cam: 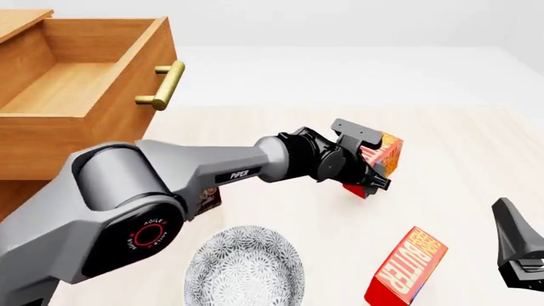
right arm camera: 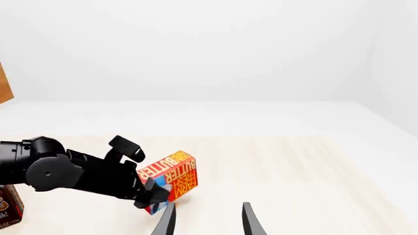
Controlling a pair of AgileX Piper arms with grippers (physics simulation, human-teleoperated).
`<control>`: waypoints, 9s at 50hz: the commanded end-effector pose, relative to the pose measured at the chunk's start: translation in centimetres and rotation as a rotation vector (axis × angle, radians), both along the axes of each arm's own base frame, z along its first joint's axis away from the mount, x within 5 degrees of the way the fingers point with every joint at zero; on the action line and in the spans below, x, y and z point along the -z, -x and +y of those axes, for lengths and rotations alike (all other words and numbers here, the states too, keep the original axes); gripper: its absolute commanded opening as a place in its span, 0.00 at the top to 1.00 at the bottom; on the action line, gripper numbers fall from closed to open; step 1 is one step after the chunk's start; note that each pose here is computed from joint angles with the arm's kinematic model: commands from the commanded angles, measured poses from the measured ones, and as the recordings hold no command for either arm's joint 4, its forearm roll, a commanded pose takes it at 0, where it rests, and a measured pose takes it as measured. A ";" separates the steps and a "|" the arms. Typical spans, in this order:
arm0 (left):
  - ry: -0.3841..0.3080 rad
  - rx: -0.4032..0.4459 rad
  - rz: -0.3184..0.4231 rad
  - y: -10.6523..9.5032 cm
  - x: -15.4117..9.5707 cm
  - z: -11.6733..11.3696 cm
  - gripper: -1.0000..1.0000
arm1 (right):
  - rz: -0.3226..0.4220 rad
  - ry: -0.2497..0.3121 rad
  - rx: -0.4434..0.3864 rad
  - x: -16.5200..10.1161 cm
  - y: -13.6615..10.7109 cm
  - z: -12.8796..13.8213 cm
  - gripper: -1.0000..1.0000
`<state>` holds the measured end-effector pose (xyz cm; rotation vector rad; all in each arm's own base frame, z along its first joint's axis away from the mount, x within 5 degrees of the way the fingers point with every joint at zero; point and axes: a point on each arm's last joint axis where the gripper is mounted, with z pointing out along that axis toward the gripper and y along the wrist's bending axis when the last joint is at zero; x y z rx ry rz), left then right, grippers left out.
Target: Put the butter at the front in the top drawer of the cabinet and close it.
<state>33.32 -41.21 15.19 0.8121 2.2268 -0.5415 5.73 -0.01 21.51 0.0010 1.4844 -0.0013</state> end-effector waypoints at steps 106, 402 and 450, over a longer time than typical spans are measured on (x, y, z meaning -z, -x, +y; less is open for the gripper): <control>-0.116 -0.313 -0.241 5.2 -31.4 29.8 1.00 | 0.000 0.000 0.000 0.0 0.0 0.0 0.00; -0.114 -0.320 -0.217 8.0 -31.3 30.8 0.00 | 0.000 0.000 0.001 0.1 0.1 0.0 0.00; -0.027 -0.268 -0.125 -1.7 -21.3 20.4 0.00 | 0.000 0.000 0.002 0.0 0.1 0.0 0.00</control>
